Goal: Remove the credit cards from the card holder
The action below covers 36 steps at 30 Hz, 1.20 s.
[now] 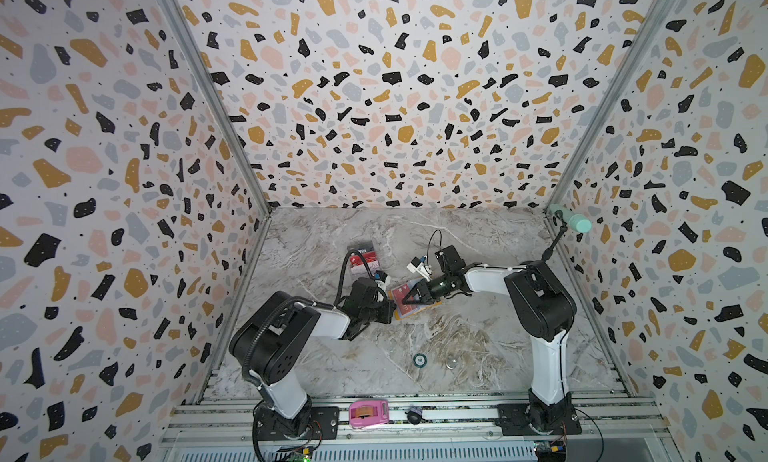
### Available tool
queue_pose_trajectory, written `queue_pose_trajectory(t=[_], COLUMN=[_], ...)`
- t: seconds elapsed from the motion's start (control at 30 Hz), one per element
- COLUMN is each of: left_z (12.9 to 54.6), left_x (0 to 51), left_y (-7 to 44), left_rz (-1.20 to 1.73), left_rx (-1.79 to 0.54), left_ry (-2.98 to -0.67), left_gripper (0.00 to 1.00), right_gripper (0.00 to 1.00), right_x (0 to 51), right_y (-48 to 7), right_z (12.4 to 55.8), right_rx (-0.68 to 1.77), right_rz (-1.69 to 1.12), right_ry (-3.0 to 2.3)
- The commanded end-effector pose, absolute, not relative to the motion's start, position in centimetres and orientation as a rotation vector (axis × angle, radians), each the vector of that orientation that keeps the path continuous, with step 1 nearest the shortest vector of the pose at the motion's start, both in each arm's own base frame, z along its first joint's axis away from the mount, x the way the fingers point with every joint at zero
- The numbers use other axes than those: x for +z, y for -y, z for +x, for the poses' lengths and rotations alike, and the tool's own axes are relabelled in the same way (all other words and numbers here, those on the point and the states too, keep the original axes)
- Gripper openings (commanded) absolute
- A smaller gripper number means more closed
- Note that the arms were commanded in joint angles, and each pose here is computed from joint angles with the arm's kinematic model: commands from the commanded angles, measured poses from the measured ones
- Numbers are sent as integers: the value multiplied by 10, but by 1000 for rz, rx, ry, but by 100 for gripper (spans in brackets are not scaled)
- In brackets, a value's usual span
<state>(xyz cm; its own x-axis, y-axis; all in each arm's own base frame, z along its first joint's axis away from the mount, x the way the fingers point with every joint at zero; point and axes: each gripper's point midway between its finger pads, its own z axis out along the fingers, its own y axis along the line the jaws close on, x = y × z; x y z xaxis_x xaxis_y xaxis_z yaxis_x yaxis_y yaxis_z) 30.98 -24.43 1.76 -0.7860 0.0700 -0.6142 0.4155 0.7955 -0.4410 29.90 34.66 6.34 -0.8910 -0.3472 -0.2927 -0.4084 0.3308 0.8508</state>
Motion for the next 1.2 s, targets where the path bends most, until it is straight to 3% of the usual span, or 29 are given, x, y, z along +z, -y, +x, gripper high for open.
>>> queue_pose_trajectory(t=[0.0, 1.17], left_z=[247, 249], left_x=[-56, -53], left_y=[206, 206], left_rz=[371, 377], left_rx=[-596, -586], left_ry=[-2755, -2753], left_gripper=[0, 0], right_gripper=[25, 21], right_x=[86, 96], right_y=[-346, -315], right_z=[298, 310], right_rx=[1691, 1685], right_rz=[-741, -632], right_ry=[-2441, -2408])
